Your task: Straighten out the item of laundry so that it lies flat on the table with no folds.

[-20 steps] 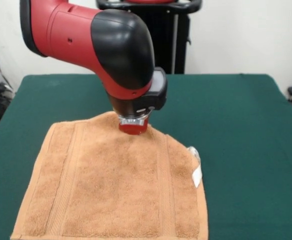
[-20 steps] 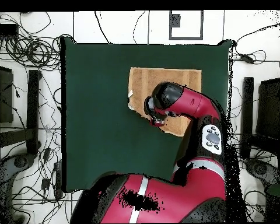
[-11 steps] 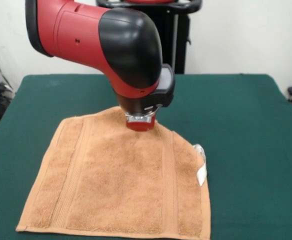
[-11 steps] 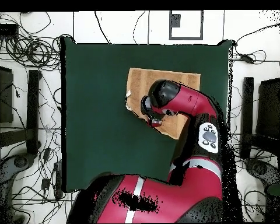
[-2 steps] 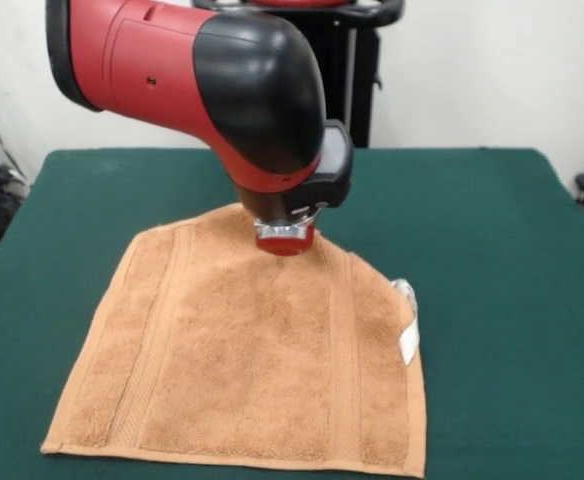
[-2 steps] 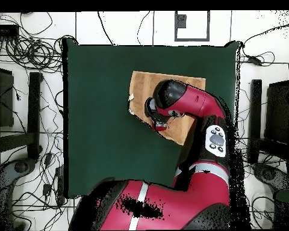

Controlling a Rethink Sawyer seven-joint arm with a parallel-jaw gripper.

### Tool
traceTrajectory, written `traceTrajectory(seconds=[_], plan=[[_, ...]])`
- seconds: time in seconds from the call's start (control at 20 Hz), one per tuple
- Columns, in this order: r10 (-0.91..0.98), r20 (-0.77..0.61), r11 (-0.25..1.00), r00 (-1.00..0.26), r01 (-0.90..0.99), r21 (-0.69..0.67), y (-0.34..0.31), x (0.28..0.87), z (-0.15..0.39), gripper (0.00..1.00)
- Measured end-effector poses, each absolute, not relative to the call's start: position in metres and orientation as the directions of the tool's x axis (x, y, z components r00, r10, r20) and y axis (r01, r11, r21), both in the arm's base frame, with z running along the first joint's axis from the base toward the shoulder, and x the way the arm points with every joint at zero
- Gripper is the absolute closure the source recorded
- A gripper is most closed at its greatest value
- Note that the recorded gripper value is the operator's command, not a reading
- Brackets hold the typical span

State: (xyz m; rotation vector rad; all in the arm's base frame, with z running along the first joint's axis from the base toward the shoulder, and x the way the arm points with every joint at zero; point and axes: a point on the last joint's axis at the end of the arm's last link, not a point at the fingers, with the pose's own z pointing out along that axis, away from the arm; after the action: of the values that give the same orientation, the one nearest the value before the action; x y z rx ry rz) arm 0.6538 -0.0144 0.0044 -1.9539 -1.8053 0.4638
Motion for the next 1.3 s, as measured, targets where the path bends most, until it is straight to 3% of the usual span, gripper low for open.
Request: traceTrajectory(seconds=[1.3], plan=[[0.992, 0.071, -0.045, 0.104, 0.821, -0.569, -0.02, 0.674, 0.028, 1.0]])
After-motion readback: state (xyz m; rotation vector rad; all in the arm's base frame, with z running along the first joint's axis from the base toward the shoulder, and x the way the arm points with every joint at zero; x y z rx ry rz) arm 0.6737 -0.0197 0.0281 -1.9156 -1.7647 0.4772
